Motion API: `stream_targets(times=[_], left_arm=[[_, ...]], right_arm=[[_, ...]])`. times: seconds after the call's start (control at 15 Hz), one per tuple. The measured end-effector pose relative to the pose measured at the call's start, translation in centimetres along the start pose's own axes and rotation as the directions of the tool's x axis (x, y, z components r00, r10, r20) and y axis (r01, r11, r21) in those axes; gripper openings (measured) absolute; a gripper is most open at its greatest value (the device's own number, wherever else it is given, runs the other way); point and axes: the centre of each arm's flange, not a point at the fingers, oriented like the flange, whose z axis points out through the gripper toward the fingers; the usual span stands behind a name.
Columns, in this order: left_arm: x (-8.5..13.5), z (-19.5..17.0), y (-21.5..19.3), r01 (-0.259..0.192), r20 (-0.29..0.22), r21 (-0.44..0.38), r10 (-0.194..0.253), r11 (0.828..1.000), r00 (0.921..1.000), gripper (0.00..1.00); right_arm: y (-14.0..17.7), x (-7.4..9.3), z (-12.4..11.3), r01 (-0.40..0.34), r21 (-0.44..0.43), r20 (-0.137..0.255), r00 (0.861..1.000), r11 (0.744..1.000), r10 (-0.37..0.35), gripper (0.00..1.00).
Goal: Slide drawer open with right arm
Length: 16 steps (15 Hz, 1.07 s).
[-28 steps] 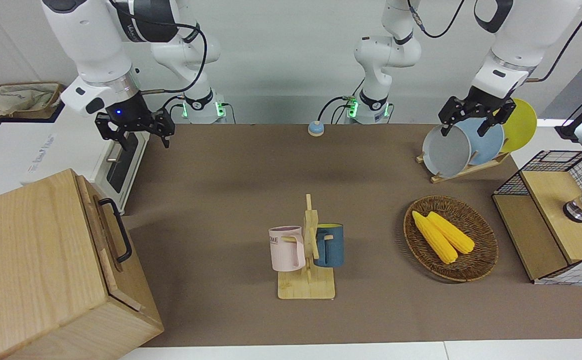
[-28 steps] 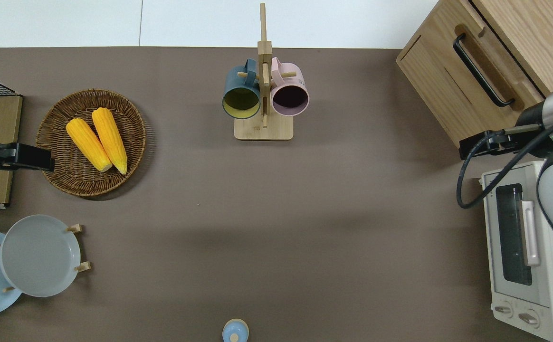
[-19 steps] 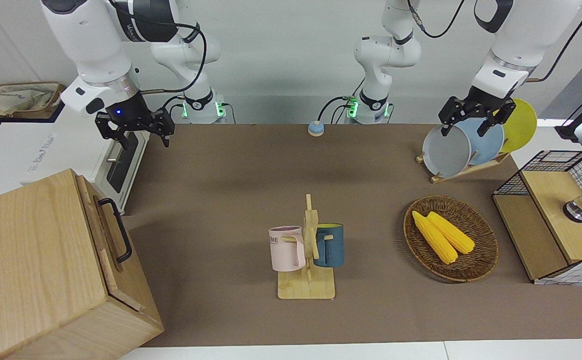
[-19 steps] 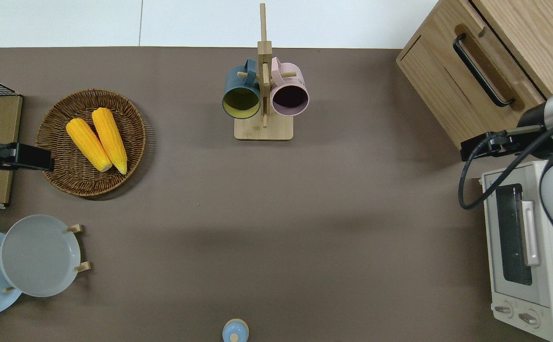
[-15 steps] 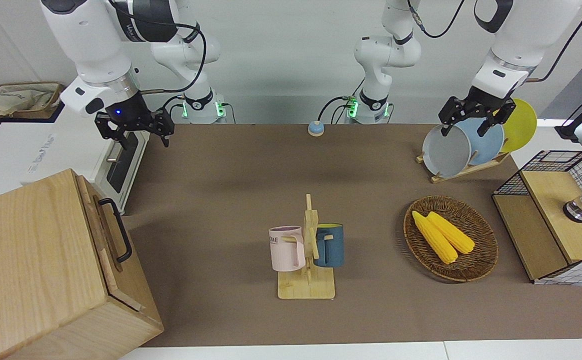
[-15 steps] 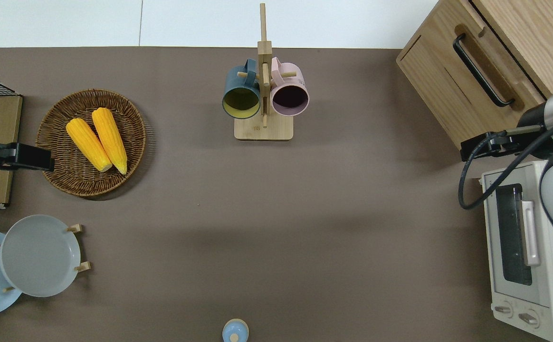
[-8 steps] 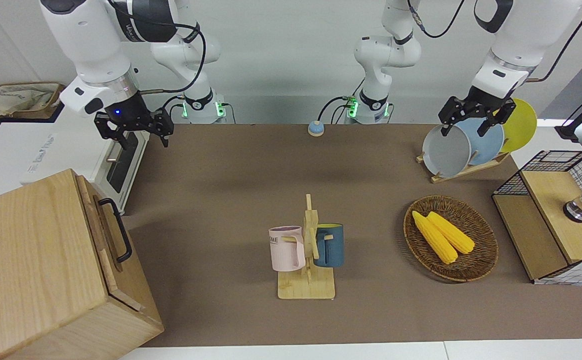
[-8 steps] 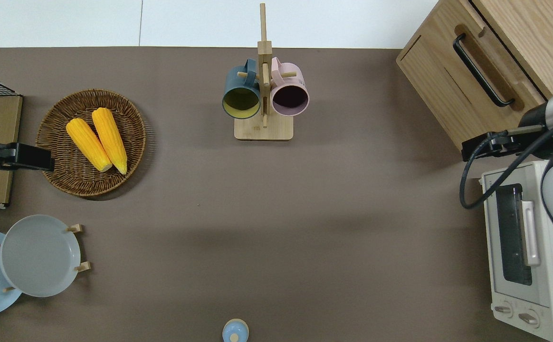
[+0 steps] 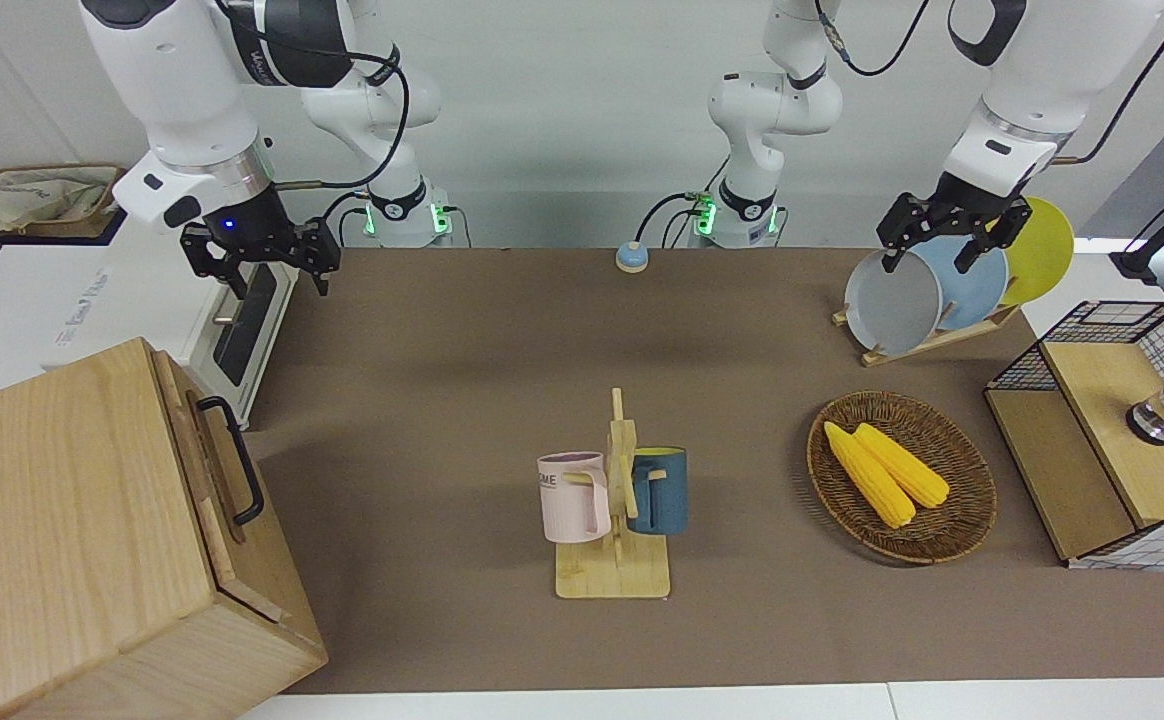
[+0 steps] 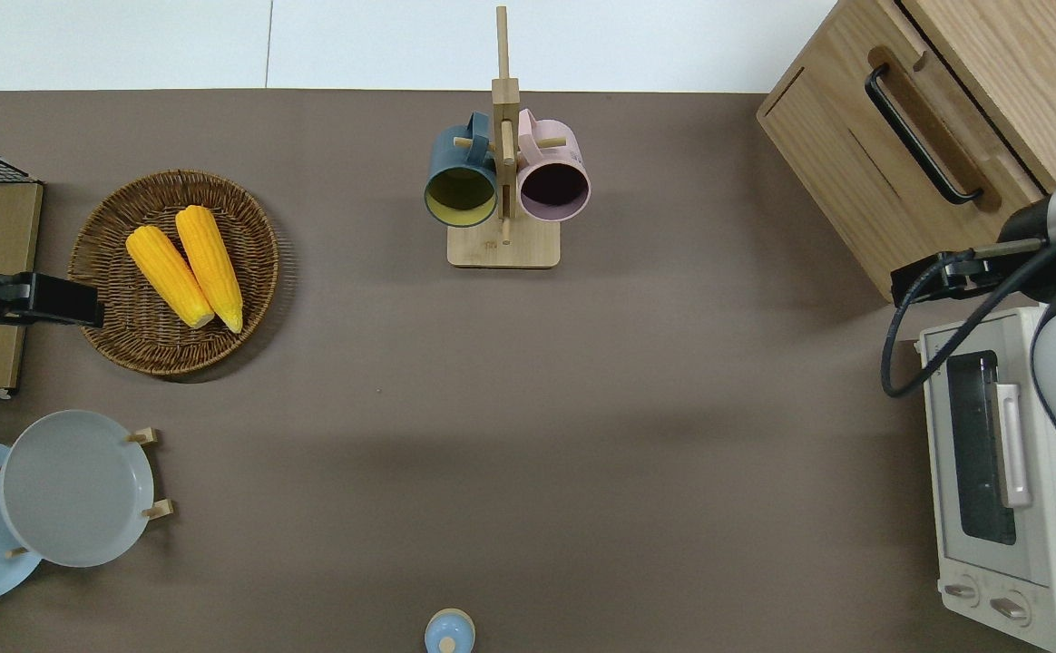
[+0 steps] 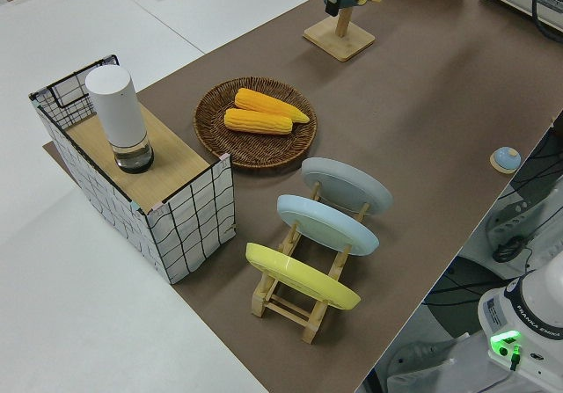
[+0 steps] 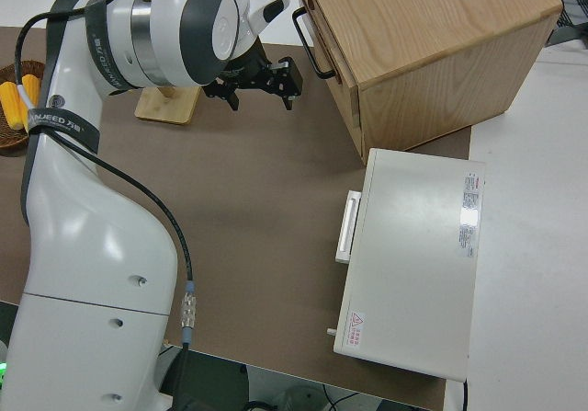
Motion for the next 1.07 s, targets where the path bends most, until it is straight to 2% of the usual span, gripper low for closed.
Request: stream_targets(times=[0.2, 0.47, 0.67, 0.87, 1.07], left_arm=[[0.0, 0.0, 0.0, 0.000, 0.000, 0.000, 0.000, 1.000, 1.0000, 1.00], [0.0, 0.0, 0.0, 0.000, 0.000, 0.000, 0.000, 1.000, 1.0000, 1.00], [0.0, 0.0, 0.0, 0.000, 0.000, 0.000, 0.000, 1.000, 1.0000, 1.00], [0.0, 0.0, 0.0, 0.000, 0.000, 0.000, 0.000, 1.000, 1.0000, 1.00], [0.0, 0.0, 0.0, 0.000, 0.000, 0.000, 0.000, 1.000, 1.0000, 1.00]], right_arm=[[0.0, 0.0, 0.0, 0.000, 0.000, 0.004, 1.000, 1.000, 0.000, 0.99], [-0.1, -0.3, 0.2, 0.003, -0.012, 0.027, 1.000, 1.000, -0.003, 0.99], [0.1, -0.3, 0.2, 0.013, -0.086, 0.030, 0.999, 0.996, -0.011, 1.00], [-1.2, -0.2, 0.0, 0.048, -0.168, 0.031, 0.999, 0.985, -0.044, 1.00], [-3.0, -0.2, -0.4, 0.094, -0.279, 0.032, 0.996, 0.956, -0.089, 0.99]])
